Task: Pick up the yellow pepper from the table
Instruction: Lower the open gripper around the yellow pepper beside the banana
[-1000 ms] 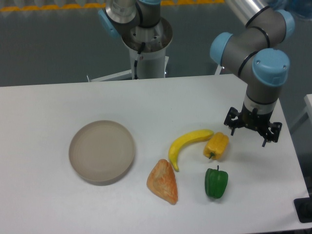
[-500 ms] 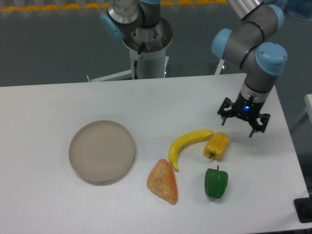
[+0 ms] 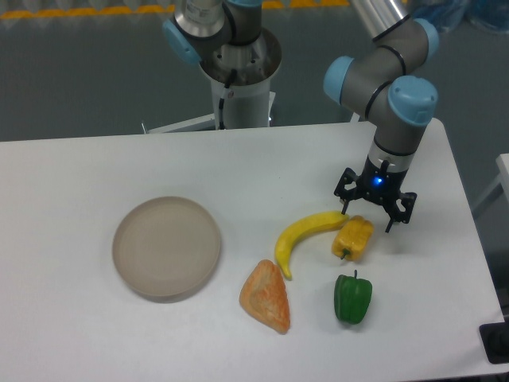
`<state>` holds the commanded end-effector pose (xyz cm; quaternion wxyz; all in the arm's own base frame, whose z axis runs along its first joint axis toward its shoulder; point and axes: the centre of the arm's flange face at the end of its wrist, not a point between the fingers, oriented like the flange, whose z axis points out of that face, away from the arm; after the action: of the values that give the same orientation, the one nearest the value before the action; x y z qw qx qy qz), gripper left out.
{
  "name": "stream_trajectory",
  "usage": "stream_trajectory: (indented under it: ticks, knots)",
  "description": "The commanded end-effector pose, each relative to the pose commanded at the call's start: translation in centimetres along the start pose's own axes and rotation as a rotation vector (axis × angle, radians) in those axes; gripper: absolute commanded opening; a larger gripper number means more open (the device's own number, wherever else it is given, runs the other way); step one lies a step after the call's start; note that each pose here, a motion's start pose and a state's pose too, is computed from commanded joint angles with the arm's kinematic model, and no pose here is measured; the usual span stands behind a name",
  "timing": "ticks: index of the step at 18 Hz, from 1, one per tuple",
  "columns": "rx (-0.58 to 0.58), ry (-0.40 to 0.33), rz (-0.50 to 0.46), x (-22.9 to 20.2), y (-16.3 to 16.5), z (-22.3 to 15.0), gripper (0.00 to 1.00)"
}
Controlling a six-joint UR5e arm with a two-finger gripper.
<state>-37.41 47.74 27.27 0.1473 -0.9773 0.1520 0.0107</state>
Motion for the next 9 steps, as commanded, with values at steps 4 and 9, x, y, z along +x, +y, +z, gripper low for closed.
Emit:
stream_trajectory:
  ticks: [4,9]
  knots:
    - [-0.02,0.009,0.015,0.2,-0.4,1.1,1.0]
    - [-0.029,0.03,0.019,0.5,-0.8,2.5,1.0]
